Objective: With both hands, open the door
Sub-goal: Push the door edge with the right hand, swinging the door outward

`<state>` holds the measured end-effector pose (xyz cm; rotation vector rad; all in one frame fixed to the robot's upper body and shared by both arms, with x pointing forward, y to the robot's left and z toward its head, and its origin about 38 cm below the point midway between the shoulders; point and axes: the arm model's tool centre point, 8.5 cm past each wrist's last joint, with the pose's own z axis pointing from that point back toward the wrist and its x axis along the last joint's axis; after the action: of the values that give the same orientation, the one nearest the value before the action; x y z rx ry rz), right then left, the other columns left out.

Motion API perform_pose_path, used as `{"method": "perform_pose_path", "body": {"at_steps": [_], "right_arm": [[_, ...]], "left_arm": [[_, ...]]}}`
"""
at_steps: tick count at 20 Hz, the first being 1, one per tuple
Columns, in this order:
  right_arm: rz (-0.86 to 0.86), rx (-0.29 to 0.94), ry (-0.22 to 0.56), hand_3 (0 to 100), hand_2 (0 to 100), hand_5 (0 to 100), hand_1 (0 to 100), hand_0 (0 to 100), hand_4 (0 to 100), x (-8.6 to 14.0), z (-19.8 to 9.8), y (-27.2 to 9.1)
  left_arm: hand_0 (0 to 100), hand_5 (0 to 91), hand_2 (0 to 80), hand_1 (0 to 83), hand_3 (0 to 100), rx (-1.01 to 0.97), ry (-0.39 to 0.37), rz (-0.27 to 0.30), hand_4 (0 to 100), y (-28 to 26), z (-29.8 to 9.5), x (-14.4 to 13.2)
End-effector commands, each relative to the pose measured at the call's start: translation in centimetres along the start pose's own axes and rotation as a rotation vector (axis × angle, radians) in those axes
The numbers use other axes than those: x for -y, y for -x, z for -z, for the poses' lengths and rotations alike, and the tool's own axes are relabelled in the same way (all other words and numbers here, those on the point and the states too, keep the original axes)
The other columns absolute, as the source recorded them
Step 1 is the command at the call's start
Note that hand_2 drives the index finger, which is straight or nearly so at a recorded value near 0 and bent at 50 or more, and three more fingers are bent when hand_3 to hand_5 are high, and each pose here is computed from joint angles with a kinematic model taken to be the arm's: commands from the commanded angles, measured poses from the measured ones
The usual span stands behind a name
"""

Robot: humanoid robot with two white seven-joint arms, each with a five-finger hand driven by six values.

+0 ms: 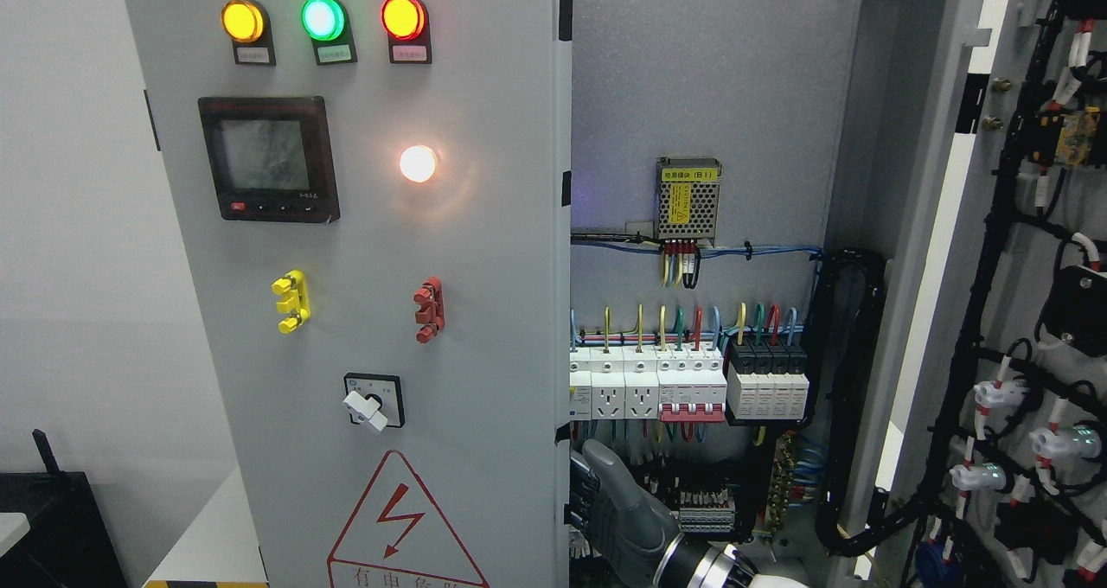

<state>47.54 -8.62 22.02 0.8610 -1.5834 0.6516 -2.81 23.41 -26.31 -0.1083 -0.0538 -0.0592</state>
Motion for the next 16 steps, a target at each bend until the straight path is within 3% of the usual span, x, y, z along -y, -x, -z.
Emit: {"method": "perform_pose_path", "body": {"at_steps": [1,6,16], "right_arm": [[0.011,0.000,-0.019,0,0,0,0,11,0,-0.6,0.2,0.2],[0.013,-0.013,-0.090,0,0,0,0,11,0,-1.7,0.5,0.7],[0.020,-0.015,-0.132,0,0,0,0,11,0,-2.1,0.3,0.9]], "left_arm": [[0,0.0,0.0,0.0,0,0.003,-0.002,-0.020,3,0.0,0.0,0.0],[0,0.0,0.0,0.0,0,0.003,-0.002,-0.020,3,0.0,0.0,0.0],[0,0.0,0.0,0.0,0,0.003,-0.002,-0.020,3,0.0,0.0,0.0]]}}
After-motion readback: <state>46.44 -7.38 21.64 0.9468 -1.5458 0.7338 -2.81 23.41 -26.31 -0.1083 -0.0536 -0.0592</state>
